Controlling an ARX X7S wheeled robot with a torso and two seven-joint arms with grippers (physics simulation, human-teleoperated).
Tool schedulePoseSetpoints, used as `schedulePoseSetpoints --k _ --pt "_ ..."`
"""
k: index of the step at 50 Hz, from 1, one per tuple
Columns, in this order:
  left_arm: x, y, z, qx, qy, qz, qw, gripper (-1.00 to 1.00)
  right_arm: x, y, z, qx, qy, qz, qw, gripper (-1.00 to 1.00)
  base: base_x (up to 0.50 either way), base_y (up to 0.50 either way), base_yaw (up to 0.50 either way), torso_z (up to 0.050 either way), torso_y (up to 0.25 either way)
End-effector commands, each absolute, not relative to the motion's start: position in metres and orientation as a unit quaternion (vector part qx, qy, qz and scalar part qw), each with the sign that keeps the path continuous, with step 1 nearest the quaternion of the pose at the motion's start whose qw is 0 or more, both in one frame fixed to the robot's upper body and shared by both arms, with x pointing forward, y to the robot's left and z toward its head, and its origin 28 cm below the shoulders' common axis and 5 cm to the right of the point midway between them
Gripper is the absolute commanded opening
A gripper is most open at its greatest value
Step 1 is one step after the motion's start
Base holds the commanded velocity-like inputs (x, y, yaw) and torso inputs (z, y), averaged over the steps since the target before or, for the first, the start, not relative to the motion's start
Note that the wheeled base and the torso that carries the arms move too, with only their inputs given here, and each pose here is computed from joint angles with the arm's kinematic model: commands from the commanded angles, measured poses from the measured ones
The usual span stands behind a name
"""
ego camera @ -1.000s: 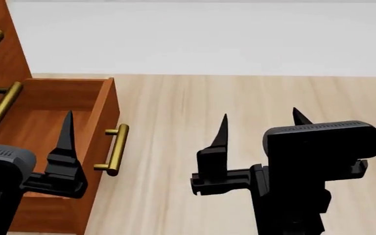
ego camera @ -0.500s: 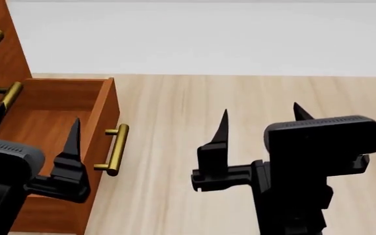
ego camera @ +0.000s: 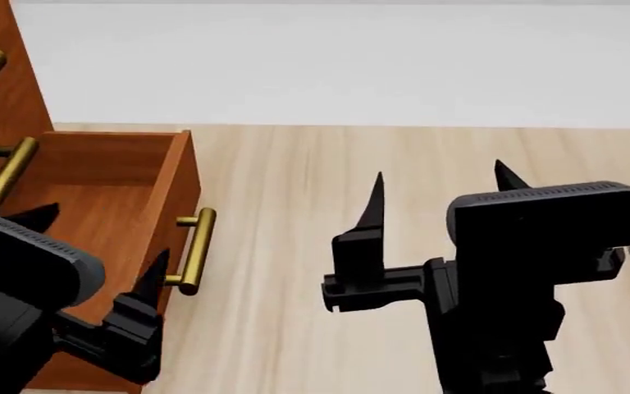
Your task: Put the bowl in the bottom drawer of the cabinet.
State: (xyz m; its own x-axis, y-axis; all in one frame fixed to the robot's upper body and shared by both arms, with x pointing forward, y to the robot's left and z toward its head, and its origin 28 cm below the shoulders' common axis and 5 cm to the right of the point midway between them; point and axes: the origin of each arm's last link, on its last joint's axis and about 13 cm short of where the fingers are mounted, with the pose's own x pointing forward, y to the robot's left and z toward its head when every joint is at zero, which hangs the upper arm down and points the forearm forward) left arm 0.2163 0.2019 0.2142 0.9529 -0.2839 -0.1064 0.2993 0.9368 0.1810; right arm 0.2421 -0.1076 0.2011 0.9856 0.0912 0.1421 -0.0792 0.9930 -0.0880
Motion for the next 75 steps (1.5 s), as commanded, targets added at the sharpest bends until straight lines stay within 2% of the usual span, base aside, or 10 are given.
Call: schedulePoseSetpoints --k 1,8,34,75 --pt "0.211 0.202 0.221 0.107 0.101 -0.213 0.966 1.00 0.242 -0.108 0.203 -0.043 -0.074 0.042 0.995 1.00 0.00 0.00 0.00 0.000 0.000" --pt "0.208 0.199 0.221 0.093 0.135 -0.254 0.953 1.00 0.241 -0.108 0.206 -0.042 -0.079 0.043 0.995 1.00 0.00 0.00 0.00 0.000 0.000" --pt "0.214 0.190 0.208 0.073 0.212 -0.294 0.929 1.00 0.238 -0.110 0.208 -0.045 -0.082 0.040 0.995 1.00 0.00 0.00 0.00 0.000 0.000" --pt "0.246 0.169 0.161 0.056 0.273 -0.358 0.891 1.00 0.242 -0.107 0.204 -0.049 -0.076 0.044 0.995 1.00 0.00 0.00 0.00 0.000 0.000"
